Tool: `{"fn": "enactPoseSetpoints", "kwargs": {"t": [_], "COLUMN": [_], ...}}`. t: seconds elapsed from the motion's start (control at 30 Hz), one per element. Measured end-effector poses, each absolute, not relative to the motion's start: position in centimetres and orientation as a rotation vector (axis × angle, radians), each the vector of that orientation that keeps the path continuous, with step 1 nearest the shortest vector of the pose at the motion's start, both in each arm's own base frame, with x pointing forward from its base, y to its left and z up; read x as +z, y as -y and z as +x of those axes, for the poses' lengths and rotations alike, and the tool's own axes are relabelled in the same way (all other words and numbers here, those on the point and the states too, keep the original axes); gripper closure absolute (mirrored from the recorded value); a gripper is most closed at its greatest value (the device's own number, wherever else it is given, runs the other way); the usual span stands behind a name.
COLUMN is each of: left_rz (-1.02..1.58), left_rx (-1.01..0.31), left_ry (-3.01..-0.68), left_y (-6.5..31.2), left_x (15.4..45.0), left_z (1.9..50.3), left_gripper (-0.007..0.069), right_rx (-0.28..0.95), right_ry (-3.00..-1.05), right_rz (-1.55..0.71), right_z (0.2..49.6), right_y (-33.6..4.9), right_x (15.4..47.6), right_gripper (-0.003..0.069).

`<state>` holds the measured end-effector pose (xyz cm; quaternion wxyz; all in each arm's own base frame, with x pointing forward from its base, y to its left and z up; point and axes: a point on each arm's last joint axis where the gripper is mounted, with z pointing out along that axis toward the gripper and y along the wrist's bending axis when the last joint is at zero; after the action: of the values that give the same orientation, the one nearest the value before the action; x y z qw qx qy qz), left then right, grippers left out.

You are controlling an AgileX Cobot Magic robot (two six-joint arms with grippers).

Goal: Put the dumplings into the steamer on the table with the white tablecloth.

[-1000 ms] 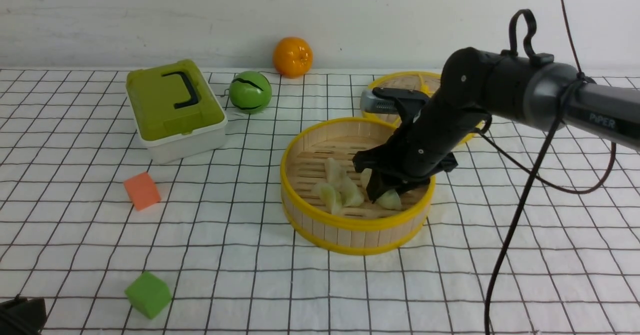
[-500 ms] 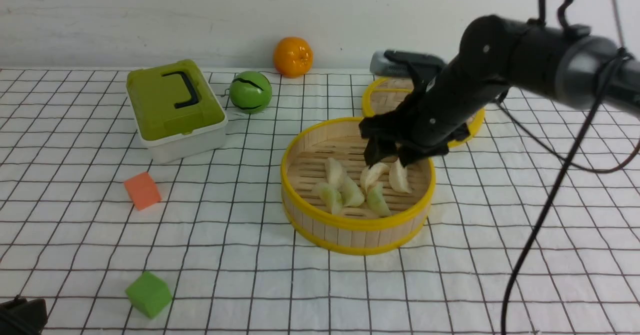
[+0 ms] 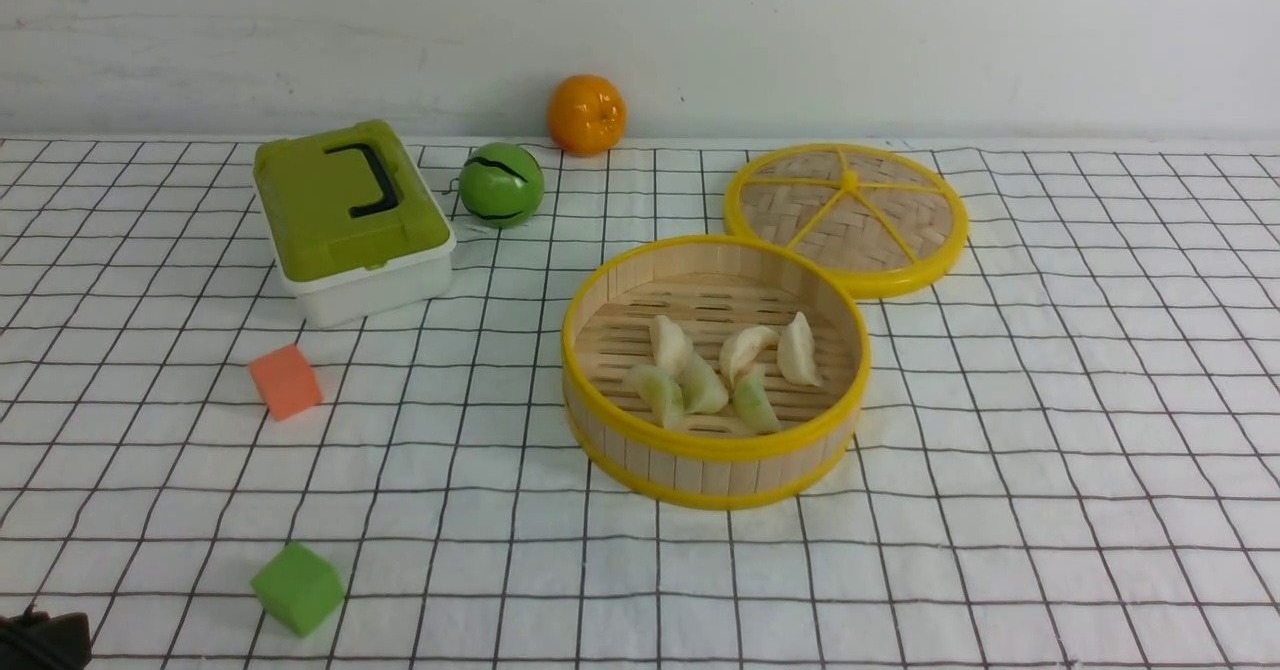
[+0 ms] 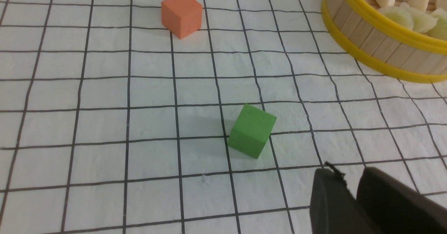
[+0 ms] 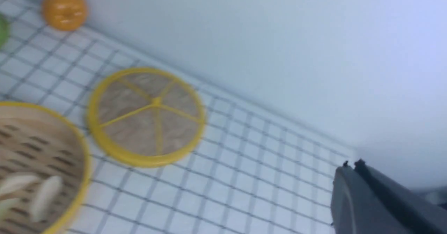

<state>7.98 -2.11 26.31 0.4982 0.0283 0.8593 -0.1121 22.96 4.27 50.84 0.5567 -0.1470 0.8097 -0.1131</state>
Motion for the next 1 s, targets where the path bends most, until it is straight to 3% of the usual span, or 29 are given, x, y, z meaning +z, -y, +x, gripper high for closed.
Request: {"fn": "enactPoseSetpoints", "kwargs": {"t": [0.17,0.27,0.5,0.63,0.87,1.0], "left_rz": [0.068,0.068,0.068,0.068,0.068,0.068], "left_rx": [-0.272,-0.272,-0.272,-0.272,-0.272,-0.271], "left_ry": [-2.080,-2.080,-2.080,-2.081,-2.081,-2.082], "left_y": [2.1,2.1,2.1,2.1,2.1,2.1], "left_x": [26.3,26.3,26.3,26.3,26.3,26.3], "left_z": [8.0,8.0,8.0,8.0,8.0,8.0], "left_gripper": [0.0505,0.0503,0.0497,0.0492,0.0490,0.0484], "right_rx": [-0.334,-0.213,0.097,0.208,0.384,0.371], "right_ry": [-1.760,-1.608,-1.319,-1.391,-1.570,-1.661], "right_rz": [-0.282,-0.234,-0.262,-0.251,-0.176,-0.169], "right_z": [17.2,13.6,7.5,7.3,7.8,7.8], "right_y": [-1.9,-1.5,-1.9,-2.3,-3.0,-2.8], "right_x": [49.7,47.1,37.8,31.9,25.1,22.3], "right_gripper": [0.0681,0.0681,0.0671,0.0667,0.0663,0.0660]}}
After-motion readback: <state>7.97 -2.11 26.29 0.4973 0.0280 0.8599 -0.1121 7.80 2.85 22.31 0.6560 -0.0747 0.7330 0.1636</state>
